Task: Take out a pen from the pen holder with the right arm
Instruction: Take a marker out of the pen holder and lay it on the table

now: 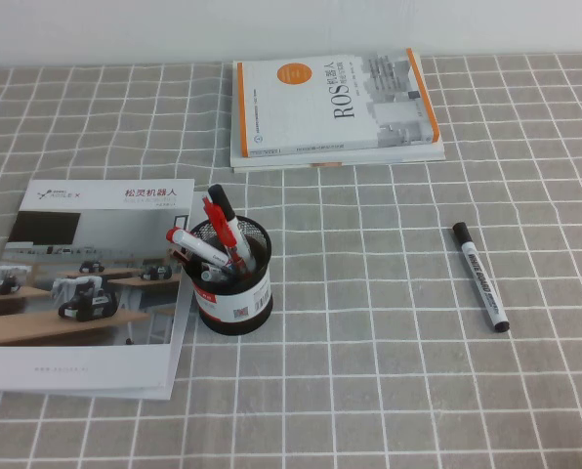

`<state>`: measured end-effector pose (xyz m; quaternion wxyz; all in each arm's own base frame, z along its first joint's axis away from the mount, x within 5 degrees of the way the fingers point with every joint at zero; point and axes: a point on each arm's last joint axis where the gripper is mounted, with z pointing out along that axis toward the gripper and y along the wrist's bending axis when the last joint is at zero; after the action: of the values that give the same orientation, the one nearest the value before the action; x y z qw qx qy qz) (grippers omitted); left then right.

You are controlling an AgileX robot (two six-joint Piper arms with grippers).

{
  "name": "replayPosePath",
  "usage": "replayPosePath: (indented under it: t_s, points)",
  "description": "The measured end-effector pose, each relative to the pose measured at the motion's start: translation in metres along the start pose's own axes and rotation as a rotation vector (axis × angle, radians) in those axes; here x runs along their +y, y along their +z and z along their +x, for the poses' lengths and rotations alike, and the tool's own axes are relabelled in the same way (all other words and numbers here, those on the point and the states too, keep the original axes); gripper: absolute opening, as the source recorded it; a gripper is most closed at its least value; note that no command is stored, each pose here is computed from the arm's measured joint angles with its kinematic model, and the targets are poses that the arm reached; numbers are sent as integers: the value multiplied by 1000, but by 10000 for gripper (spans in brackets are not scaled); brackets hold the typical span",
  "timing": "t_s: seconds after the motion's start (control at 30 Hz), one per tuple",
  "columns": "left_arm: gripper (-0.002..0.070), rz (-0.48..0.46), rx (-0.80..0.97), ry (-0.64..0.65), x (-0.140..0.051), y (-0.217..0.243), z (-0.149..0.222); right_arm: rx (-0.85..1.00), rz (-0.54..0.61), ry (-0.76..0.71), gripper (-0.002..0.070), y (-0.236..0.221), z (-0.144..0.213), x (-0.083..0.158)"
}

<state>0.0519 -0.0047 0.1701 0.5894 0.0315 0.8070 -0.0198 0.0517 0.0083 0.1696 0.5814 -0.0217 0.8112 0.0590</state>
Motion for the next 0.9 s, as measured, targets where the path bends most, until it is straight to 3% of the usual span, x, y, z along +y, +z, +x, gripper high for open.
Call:
replayPosePath:
  t_s: [0.7,0.9]
  points:
    - [-3,0,0,0,0,0,0,-11,-16,40,-13,0,-1,1]
    - [-3,0,0,0,0,0,0,-53,-61,165,-12,0,-5,5]
